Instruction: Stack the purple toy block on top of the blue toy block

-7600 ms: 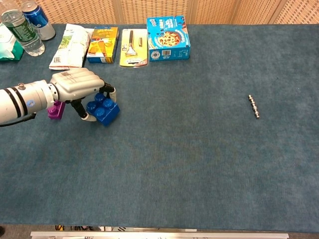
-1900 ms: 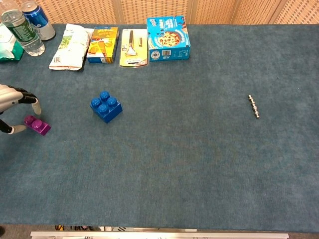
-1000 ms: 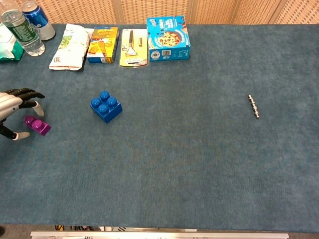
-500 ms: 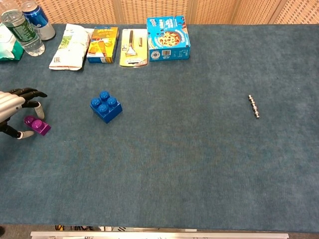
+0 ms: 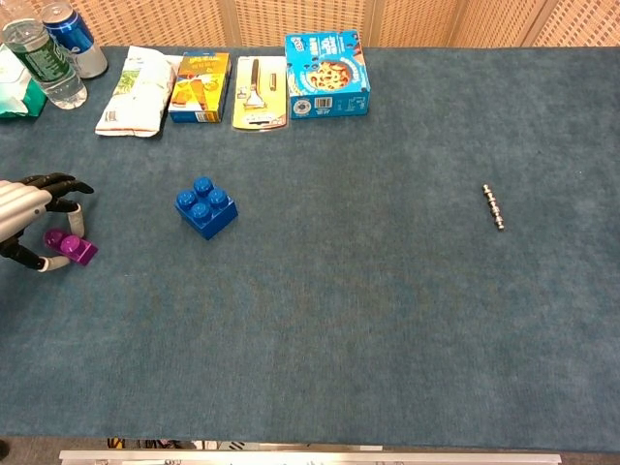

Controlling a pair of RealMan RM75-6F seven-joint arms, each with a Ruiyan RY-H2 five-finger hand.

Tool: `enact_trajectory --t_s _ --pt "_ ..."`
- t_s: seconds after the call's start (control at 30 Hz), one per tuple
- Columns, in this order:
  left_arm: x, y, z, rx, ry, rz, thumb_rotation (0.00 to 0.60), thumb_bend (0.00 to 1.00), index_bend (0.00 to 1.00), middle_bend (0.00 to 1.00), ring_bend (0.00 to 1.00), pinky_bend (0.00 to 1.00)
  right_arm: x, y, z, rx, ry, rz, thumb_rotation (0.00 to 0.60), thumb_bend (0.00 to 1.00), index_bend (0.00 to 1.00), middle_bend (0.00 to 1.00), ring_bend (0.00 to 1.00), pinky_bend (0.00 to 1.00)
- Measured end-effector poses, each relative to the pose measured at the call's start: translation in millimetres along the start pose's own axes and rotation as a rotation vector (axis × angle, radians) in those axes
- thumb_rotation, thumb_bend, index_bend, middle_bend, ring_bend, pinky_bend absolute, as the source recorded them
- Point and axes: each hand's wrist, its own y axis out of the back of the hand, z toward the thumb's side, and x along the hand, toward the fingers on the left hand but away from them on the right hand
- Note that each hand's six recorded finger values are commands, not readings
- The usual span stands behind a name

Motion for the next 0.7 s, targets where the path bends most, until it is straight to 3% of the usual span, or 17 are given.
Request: enact_trajectory --t_s 0.4,0.7 --pt "1 11 2 -0.004 -0.02 0.02 0.6 0.23 0.52 0.16 0.02 0.08 -1 0 1 0.002 0.004 -0.003 0.6 0.35 0.34 0.43 0.35 0.39" --pt "1 41 16 0.019 -0.087 0.05 0.6 0.23 0.52 0.16 0.02 0.08 -2 -2 3 0.002 0.008 0.002 0.6 0.35 0.34 0.43 0.35 0.39"
